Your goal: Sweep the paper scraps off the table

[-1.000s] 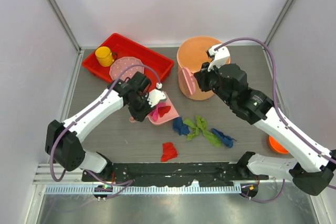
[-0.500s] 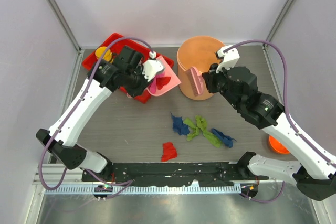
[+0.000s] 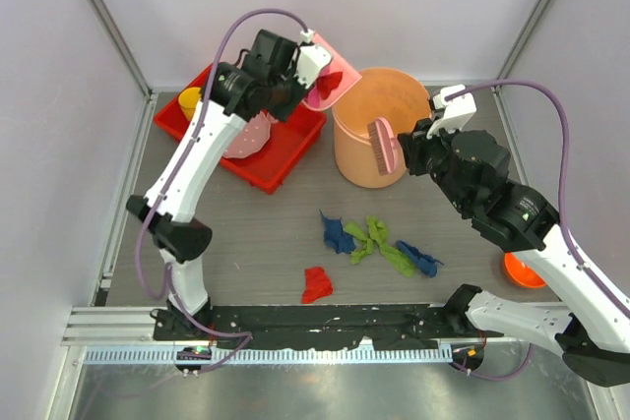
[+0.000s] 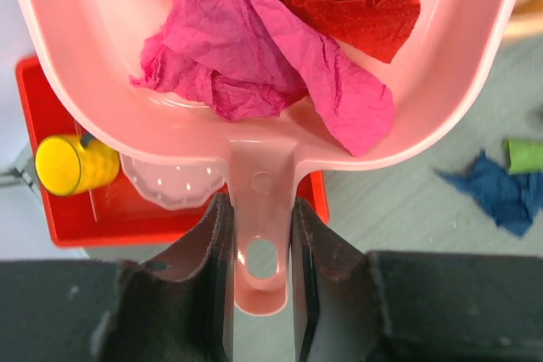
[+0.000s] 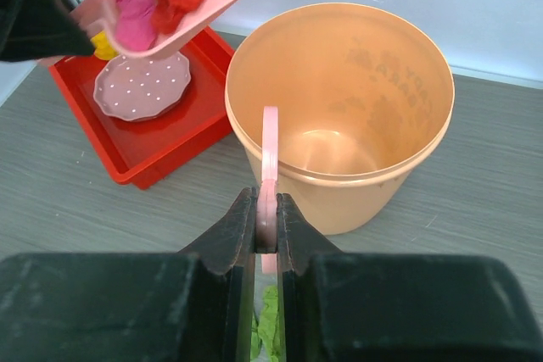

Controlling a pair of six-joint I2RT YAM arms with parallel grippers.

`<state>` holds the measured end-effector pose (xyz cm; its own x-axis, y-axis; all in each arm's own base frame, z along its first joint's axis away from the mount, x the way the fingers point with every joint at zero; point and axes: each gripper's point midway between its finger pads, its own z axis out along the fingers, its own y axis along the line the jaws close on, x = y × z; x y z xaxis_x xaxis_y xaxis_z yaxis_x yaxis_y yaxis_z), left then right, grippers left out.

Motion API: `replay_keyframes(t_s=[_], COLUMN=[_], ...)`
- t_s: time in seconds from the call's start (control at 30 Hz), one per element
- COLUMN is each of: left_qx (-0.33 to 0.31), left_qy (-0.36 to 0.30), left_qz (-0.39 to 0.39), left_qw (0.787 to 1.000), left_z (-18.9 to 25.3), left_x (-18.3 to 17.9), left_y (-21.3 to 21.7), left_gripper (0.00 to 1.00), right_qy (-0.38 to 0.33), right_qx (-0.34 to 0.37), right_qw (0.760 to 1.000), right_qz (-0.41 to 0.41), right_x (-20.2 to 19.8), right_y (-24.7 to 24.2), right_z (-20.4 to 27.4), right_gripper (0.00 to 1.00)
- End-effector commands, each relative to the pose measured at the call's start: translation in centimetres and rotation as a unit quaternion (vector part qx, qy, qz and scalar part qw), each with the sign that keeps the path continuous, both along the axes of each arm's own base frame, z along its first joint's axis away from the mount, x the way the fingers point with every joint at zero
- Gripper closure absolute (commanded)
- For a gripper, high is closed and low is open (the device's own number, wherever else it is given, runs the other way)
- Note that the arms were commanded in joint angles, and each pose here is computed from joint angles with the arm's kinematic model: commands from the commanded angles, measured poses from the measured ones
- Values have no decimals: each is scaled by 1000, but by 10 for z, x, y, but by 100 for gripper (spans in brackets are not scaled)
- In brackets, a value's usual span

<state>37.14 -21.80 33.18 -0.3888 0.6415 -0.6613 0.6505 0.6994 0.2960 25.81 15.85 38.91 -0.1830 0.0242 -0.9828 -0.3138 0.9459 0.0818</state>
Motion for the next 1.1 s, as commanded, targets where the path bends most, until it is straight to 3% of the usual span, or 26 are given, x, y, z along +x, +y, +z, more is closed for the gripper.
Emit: replay_keyframes(t_s=[0.0, 0.2, 0.4, 0.6, 0.8, 0.97, 1.07], left_qx=[-39, 25, 140, 212, 230, 290, 292], left_qy=[-52, -154, -256, -312, -335, -381, -384], left_qz=[18, 17, 27, 42, 40, 47, 53], left_qw=[998, 988, 956, 925, 913, 877, 874], left_z=[26, 41, 58, 68, 72, 74, 74], left_x=[29, 55, 69, 82, 77, 79, 77], left_y=[-21, -49, -63, -66, -68, -66, -64], left_gripper=[100, 100, 100, 100, 100, 100, 100], right_qy=[-22, -21, -22, -23, -26, -24, -23], right_qx=[11, 9, 9, 10, 10, 10, 10], right_qw=[1000, 1000, 1000, 1000, 999, 999, 999], right_qz=[-19, -15, -9, 9, 17, 27, 30], right_x=[-2, -1, 0, -2, -5, -6, -8], right_y=[-11, -9, -5, 1, 2, 4, 4], right_z=[16, 16, 16, 16, 17, 16, 16], right_gripper=[99, 99, 99, 99, 99, 99, 99])
